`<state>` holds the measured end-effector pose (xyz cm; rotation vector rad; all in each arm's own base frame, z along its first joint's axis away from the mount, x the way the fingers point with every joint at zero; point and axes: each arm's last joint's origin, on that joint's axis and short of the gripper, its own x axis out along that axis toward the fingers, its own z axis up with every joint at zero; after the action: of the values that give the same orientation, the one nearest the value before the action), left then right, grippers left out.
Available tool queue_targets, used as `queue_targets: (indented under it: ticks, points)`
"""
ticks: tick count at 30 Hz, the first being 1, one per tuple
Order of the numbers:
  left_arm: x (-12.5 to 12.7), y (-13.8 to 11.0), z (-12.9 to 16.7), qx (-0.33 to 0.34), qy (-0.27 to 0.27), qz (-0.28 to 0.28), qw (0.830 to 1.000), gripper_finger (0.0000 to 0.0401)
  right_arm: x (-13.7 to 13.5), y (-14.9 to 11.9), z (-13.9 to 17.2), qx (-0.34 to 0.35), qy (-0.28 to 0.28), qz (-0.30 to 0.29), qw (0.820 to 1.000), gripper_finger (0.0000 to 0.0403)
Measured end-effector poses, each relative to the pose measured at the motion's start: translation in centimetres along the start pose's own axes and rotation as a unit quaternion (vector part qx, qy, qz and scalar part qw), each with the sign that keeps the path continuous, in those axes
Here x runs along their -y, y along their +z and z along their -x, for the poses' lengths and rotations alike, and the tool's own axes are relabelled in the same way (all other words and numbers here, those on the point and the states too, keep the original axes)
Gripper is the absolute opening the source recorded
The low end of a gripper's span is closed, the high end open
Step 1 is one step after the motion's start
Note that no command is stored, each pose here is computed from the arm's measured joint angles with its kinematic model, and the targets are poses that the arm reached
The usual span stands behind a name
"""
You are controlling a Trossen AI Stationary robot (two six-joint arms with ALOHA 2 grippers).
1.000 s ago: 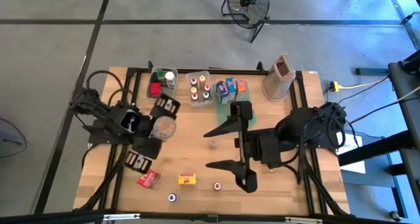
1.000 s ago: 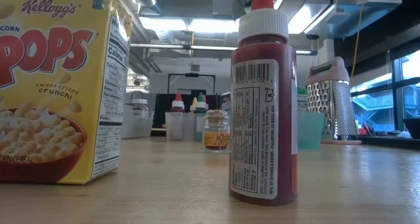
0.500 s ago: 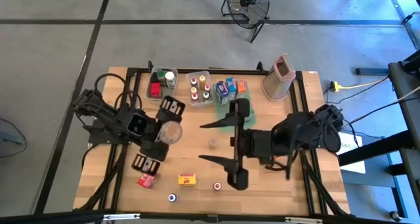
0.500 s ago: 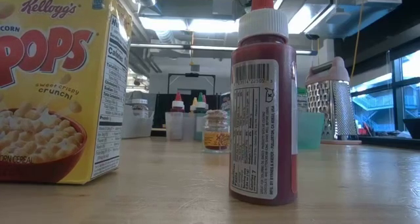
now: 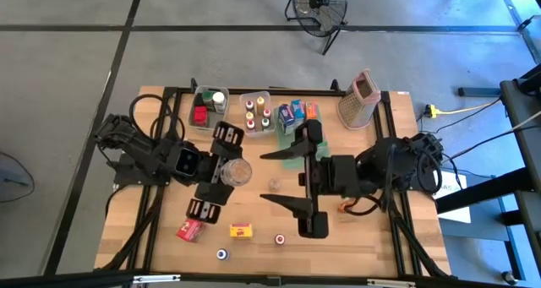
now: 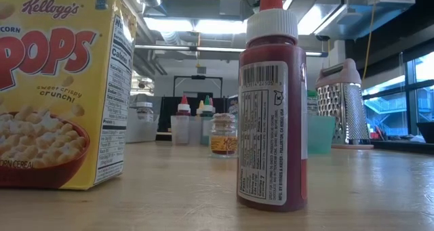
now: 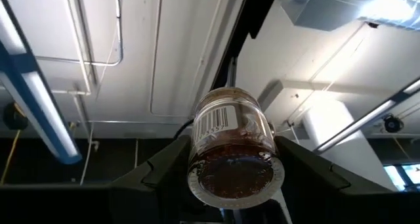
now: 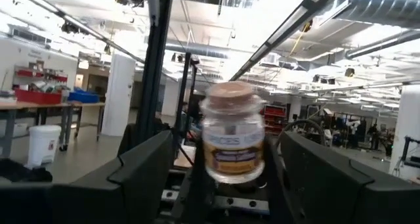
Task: Pick & Place Kitchen Items
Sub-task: Put the bottom transparent spice bottle into the gray bin
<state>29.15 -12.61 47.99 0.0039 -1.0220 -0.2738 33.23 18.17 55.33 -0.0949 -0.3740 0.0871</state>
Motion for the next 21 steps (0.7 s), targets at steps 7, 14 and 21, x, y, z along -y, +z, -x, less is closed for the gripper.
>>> queue_targets:
  ticks: [7, 14, 21]
  points:
    - [-0.7, -0.4, 0.0, -0.015, -0.002, -0.010, 1.000, 0.0192, 0.9, -0.2, -0.4, 0.004, -0.013, -0.014, 1.000, 0.0287]
    - [-1.3, -0.7, 0.0, -0.021, -0.007, -0.002, 1.000, 0.0192, 1.5, -0.7, -0.8, -0.004, -0.017, -0.029, 0.999, 0.0287]
    - [-2.0, -0.8, 0.1, -0.023, -0.008, 0.012, 1.000, 0.0192, 1.4, -0.9, -0.8, -0.010, -0.016, -0.024, 1.000, 0.0287]
